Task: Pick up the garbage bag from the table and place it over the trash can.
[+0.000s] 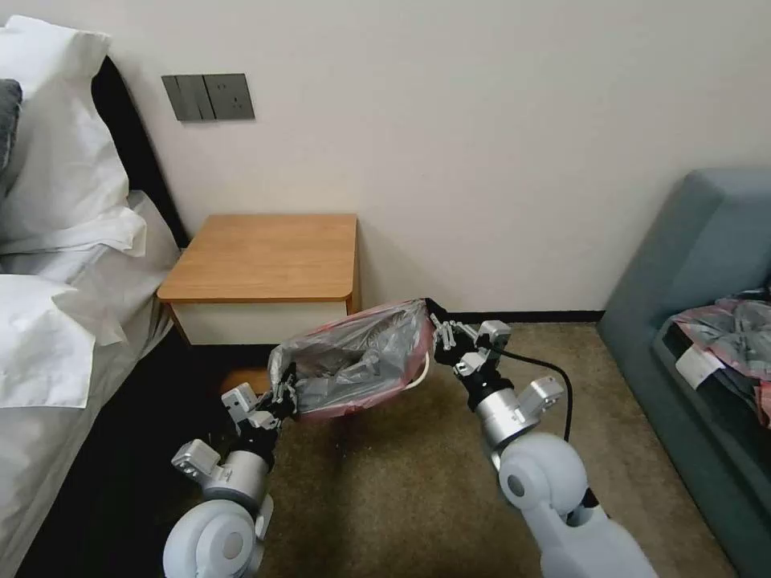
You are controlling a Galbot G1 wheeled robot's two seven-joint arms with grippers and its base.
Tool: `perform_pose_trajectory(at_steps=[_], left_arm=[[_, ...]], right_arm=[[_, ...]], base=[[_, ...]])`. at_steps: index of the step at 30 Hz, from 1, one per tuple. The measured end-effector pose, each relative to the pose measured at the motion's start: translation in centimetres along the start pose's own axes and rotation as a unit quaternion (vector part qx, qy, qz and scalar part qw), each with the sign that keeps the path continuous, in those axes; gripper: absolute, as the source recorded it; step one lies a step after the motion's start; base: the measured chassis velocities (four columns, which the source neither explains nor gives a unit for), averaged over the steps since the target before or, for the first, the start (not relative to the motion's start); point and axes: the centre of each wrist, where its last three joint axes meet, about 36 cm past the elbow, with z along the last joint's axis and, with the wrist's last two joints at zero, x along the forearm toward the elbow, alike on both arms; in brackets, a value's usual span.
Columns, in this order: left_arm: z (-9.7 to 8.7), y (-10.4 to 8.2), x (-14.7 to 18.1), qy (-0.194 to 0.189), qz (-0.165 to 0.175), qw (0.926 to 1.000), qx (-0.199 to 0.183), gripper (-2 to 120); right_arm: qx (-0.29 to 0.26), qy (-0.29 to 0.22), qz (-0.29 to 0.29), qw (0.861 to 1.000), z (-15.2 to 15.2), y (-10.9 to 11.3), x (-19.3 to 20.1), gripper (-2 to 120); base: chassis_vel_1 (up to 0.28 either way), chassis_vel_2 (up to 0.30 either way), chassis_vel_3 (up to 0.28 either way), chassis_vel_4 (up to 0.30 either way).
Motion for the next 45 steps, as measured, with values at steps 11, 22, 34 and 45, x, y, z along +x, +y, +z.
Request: perform_pose_trajectory(at_steps=[11, 22, 34, 45], left_arm=[[-0.3, 0.3, -0.2, -0.004, 0.004, 0.9999, 0.014, 3], [-1.3, 0.9, -0.6, -0.002, 0.008, 0.9977, 0.067, 3], [-1.7, 1.2, -0.8, -0.004, 0.008, 0.9968, 0.080, 3], [-1.4, 0.9, -0.8, -0.004, 0.008, 0.9961, 0.088, 3]], right_arm=[[0.001, 0.034, -0.002, 0.999, 0.1, -0.9, 1.3, 0], [-0.006, 0.048, -0.009, 0.999, 0.5, -0.8, 3.5, 0], [-0.089, 0.004, 0.018, 0.996, -1.9, 0.5, 4.8, 17], [-0.447, 0.003, -0.002, 0.894, -7.9, 4.2, 5.7, 57]], base=[[0.000, 0.000, 0.000, 0.000], [0.000, 0.000, 0.000, 0.000], [0.000, 0.000, 0.000, 0.000], [0.000, 0.000, 0.000, 0.000]])
